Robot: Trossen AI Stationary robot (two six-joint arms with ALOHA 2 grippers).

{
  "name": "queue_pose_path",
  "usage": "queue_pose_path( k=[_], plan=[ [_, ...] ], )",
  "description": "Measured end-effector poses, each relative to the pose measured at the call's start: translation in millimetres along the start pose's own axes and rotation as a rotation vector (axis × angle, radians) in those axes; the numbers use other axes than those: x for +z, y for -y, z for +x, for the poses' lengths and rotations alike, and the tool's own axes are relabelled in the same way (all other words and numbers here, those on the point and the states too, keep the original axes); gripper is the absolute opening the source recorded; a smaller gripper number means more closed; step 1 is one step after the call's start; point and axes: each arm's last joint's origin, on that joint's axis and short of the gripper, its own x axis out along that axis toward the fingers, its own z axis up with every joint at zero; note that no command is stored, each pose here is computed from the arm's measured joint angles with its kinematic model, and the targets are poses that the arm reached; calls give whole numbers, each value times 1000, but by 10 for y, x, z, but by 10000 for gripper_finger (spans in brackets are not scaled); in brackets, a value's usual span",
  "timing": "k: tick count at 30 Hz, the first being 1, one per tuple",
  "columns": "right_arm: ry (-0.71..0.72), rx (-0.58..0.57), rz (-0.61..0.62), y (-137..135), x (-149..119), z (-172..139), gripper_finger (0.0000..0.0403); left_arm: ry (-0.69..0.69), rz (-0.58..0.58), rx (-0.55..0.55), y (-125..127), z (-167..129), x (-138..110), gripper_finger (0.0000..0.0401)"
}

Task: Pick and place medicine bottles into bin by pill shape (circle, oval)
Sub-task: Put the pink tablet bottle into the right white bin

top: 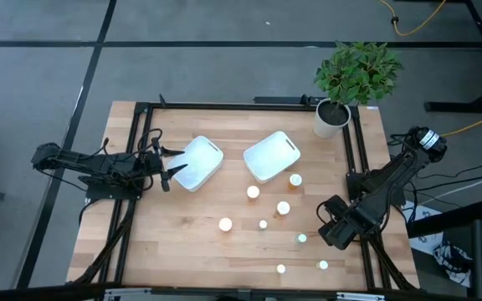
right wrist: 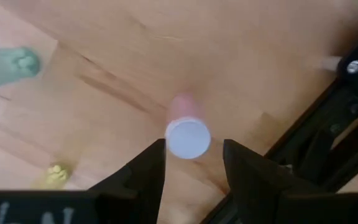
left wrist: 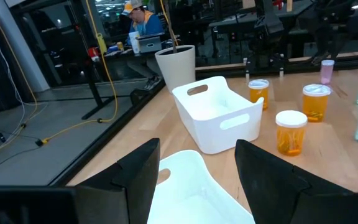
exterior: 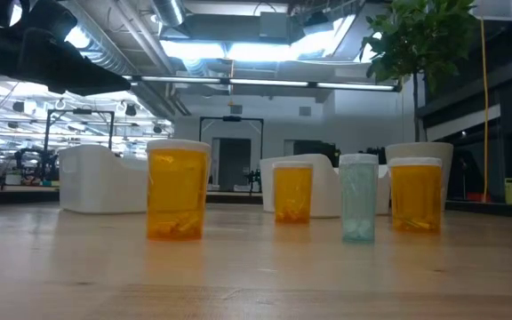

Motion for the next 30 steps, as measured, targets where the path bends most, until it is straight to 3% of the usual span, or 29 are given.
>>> queue_pose_path(
  k=[18, 30],
  plan=[
    [-7, 15, 1, -18, -4, 2, 164, 0, 1, 0, 0, 0, 0, 204],
    [4, 18, 24, -18, 0, 15, 243, 0, 1, 0, 0, 0, 0, 204]
  ],
)
